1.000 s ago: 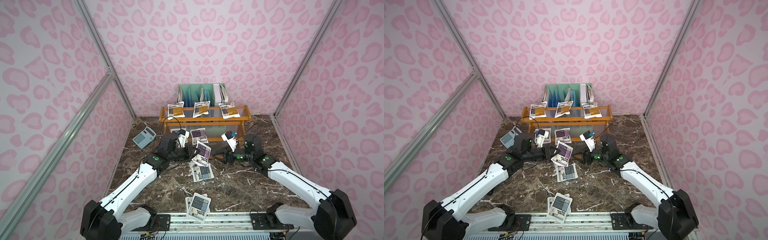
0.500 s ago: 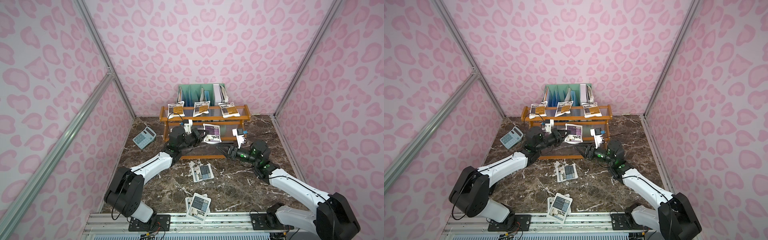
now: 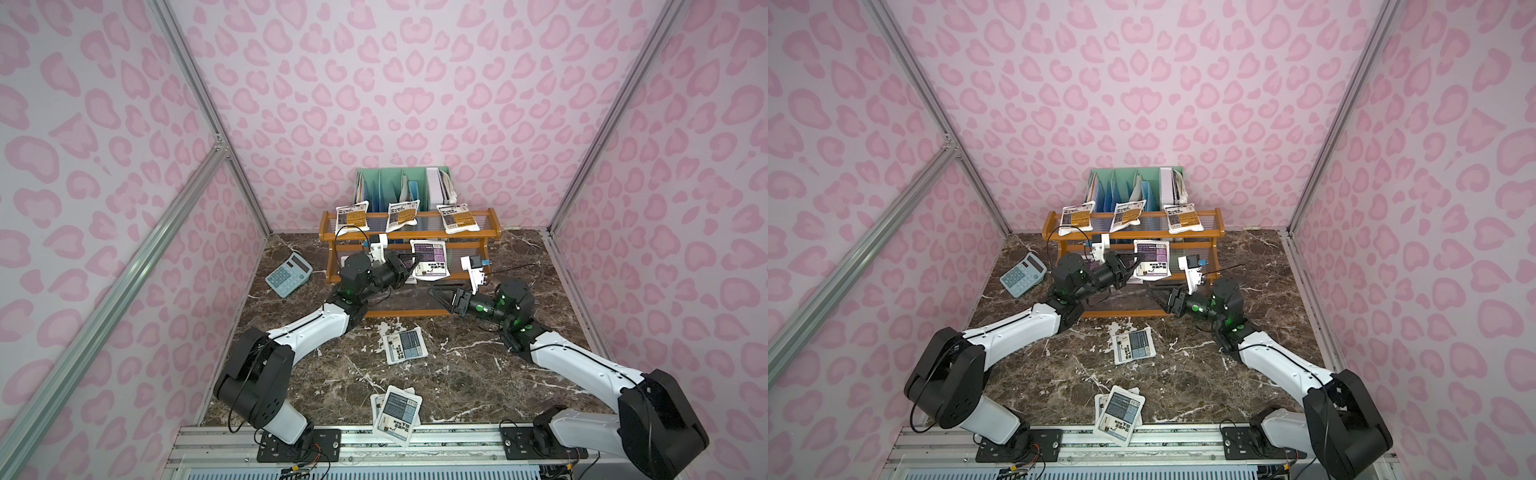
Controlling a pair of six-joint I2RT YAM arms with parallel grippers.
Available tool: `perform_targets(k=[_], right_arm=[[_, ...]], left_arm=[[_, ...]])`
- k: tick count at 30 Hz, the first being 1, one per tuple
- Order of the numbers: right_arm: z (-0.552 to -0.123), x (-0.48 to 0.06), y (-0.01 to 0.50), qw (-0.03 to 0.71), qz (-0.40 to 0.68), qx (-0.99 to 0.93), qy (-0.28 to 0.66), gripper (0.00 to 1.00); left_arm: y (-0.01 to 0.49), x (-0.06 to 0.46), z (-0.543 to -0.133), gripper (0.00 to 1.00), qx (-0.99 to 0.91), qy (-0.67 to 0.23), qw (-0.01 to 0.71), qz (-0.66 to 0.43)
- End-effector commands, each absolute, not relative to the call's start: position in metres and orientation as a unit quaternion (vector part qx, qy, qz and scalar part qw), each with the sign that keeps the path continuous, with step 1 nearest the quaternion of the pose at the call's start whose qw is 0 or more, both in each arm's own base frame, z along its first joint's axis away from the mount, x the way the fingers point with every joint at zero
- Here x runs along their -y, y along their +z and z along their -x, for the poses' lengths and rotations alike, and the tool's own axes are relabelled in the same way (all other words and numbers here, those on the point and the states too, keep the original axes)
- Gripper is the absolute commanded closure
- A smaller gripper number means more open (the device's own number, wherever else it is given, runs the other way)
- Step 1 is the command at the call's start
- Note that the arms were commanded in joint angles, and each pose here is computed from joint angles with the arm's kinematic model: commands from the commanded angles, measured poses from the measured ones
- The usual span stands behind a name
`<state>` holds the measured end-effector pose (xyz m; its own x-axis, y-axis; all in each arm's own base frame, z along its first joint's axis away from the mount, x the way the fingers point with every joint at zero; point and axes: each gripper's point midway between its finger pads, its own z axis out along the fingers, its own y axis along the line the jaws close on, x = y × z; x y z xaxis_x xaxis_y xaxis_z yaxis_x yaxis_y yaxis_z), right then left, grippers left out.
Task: Place the bagged coffee beans on the shelf by color
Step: Pick up the bagged coffee beans at the center of the board.
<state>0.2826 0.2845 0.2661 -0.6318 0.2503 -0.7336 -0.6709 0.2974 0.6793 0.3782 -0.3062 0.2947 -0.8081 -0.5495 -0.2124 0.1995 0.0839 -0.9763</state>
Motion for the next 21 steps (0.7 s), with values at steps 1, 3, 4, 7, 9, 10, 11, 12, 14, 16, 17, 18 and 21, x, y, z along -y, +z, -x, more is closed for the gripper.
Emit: perform_targets(k=[1,3,4,7,9,10,11,12,14,16,17,18,21], right_arm=[[-0.289,-0.284,0.288,0.432,0.152,-0.667,0.587,0.5],[-0.294,-0.282,0.291,0.439,0.143,-0.66,0.593,0.51],[-0.296,-0.28,0.294,0.443,0.139,-0.655,0.596,0.52],[-0.297,-0.279,0.3,0.448,0.134,-0.644,0.605,0.61],[-0.298,-0.279,0.3,0.447,0.134,-0.645,0.605,0.78],[-0.299,-0.279,0.299,0.447,0.131,-0.647,0.603,0.83],[-0.3,-0.278,0.297,0.448,0.128,-0.651,0.599,0.88],[-0.301,-0.276,0.295,0.452,0.125,-0.655,0.592,0.94],[-0.303,-0.274,0.29,0.457,0.121,-0.665,0.578,1.0],[-0.304,-0.271,0.287,0.461,0.12,-0.671,0.568,1.0],[-0.303,-0.27,0.285,0.462,0.12,-0.675,0.563,1.0],[-0.304,-0.268,0.283,0.463,0.118,-0.679,0.557,1.0],[-0.303,-0.262,0.274,0.458,0.111,-0.691,0.547,1.0]], left_arm=[[0.302,0.308,-0.374,1.0,-0.672,-0.67,0.294,0.116],[0.3,0.31,-0.371,1.0,-0.674,-0.669,0.291,0.114],[0.298,0.311,-0.37,1.0,-0.676,-0.669,0.289,0.115],[0.294,0.314,-0.366,1.0,-0.683,-0.663,0.285,0.113],[0.292,0.315,-0.363,1.0,-0.687,-0.66,0.285,0.109],[0.292,0.316,-0.363,1.0,-0.687,-0.66,0.285,0.108],[0.292,0.316,-0.363,1.0,-0.687,-0.66,0.286,0.108],[0.293,0.316,-0.362,1.0,-0.686,-0.66,0.286,0.106],[0.293,0.316,-0.361,1.0,-0.686,-0.66,0.287,0.104],[0.294,0.316,-0.359,1.0,-0.689,-0.658,0.288,0.098],[0.295,0.316,-0.357,1.0,-0.691,-0.656,0.288,0.095],[0.294,0.315,-0.356,1.0,-0.694,-0.653,0.288,0.093],[0.292,0.311,-0.352,0.88,-0.703,-0.643,0.291,0.092]])
